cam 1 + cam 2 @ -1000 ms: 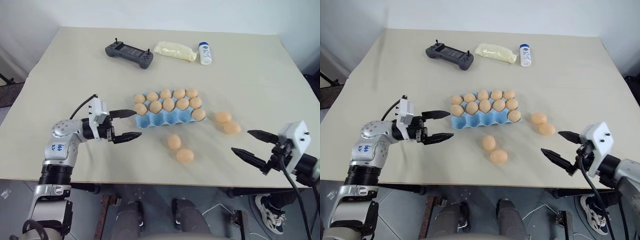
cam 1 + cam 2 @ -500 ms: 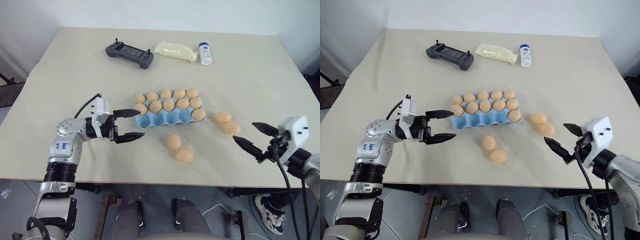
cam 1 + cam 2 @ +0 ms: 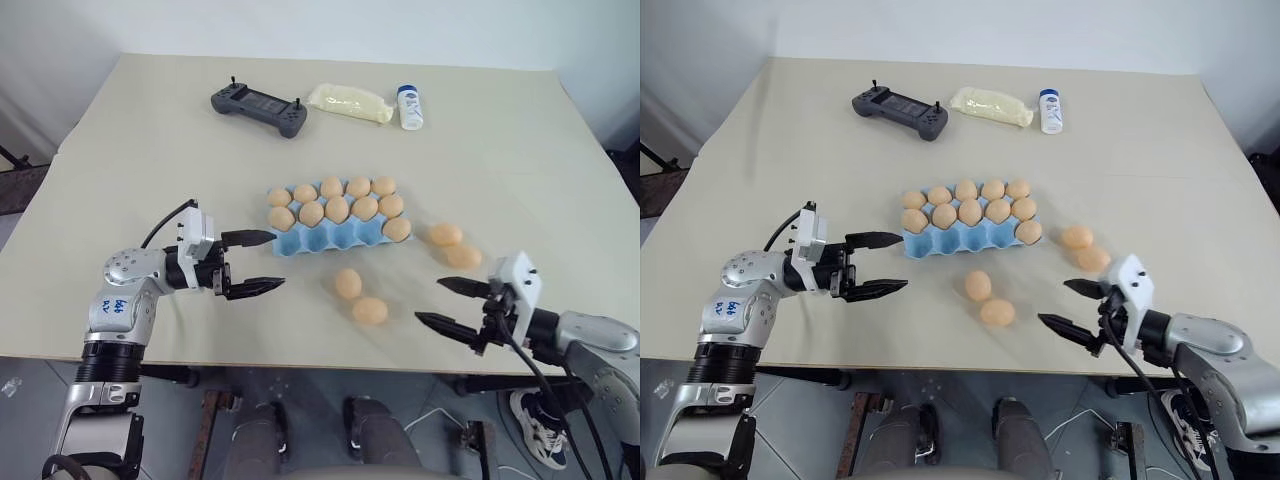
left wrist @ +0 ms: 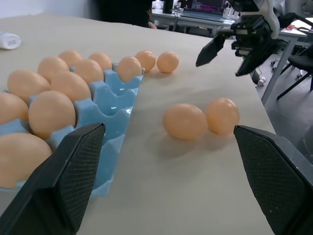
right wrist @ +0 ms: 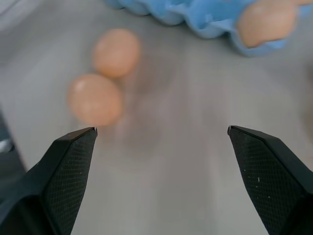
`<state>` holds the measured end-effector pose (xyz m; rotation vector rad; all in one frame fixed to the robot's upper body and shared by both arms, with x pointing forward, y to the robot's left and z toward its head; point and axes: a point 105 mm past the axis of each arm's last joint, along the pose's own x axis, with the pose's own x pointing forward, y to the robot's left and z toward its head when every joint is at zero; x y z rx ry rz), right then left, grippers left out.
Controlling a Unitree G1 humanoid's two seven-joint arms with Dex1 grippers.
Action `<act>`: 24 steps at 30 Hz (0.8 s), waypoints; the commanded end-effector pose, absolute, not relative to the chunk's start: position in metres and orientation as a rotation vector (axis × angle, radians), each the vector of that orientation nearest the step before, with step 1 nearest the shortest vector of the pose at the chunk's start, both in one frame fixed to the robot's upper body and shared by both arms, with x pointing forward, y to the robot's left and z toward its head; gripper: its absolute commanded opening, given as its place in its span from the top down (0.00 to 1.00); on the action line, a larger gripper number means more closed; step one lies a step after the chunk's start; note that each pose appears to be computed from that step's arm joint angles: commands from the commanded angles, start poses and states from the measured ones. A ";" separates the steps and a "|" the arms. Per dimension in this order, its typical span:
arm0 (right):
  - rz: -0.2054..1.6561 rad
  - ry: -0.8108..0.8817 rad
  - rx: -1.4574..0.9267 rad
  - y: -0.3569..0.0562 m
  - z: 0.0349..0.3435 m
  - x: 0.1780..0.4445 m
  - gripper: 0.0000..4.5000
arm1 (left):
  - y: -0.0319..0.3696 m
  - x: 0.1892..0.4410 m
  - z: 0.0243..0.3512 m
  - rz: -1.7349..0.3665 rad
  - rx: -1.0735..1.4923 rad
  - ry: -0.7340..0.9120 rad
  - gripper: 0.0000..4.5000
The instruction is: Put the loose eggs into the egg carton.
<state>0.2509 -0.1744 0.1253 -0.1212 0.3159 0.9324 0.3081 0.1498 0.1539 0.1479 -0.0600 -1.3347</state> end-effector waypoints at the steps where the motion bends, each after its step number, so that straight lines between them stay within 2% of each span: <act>1: 1.043 0.301 -0.154 -0.155 0.129 0.250 0.00 | 0.152 0.302 0.165 -1.344 0.182 -0.102 0.00; 11: 1.176 0.297 -0.237 -0.124 0.122 0.272 0.00 | 0.158 0.299 0.160 -1.333 0.197 -0.084 0.00; 23: 1.243 0.330 -0.291 -0.104 0.104 0.279 0.00 | 0.160 0.299 0.162 -1.299 0.199 -0.097 0.00; 24: 1.241 0.328 -0.288 -0.105 0.105 0.280 0.09 | 0.160 0.299 0.162 -1.297 0.199 -0.098 0.00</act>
